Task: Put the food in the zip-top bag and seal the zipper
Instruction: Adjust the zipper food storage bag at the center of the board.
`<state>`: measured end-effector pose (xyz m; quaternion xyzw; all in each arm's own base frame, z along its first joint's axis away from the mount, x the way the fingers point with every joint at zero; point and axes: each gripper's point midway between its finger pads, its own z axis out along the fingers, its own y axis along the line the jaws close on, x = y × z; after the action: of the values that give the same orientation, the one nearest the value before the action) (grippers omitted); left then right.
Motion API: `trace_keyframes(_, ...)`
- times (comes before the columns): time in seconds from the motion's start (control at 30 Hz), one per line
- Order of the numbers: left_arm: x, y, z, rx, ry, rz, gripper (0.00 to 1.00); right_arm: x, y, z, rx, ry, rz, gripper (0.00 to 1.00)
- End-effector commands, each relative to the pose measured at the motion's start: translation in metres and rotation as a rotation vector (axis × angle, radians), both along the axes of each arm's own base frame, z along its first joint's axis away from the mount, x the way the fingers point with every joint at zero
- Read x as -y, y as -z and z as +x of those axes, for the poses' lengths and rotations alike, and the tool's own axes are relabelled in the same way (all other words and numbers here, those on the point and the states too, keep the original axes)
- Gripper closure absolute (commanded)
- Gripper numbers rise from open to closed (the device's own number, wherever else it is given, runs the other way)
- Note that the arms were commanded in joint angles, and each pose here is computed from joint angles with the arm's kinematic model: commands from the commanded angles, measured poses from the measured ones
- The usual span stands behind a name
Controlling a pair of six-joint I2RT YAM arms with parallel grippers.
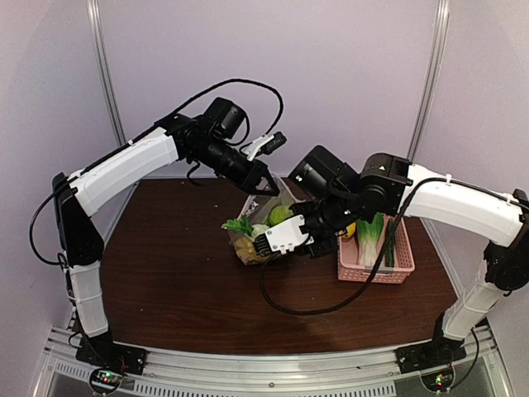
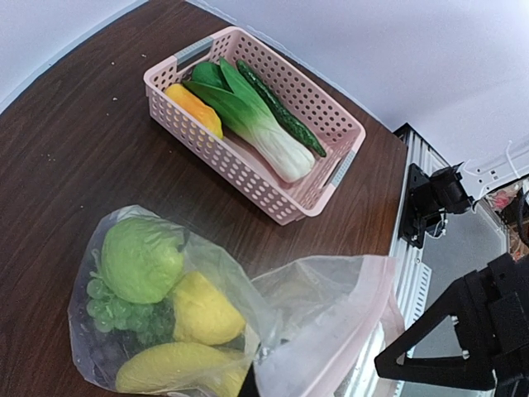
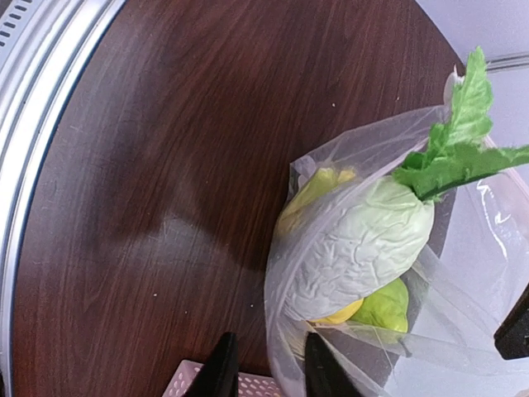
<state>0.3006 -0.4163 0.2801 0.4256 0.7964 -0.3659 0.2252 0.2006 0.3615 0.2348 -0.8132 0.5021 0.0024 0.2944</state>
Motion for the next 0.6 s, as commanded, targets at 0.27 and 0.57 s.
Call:
trace_keyframes(0.27, -0.022, -0.050, 0.039, 0.302, -0.233, -0.008, 0.99, -0.020, -0.121, 0.009, 0.086, 0.043, 0.306, 1.00)
trace_keyframes(0.57, 0.001, -0.044, 0.024, 0.208, -0.127, 0.019, 1.00, -0.021, -0.098, 0.035, 0.120, 0.140, 0.271, 1.00)
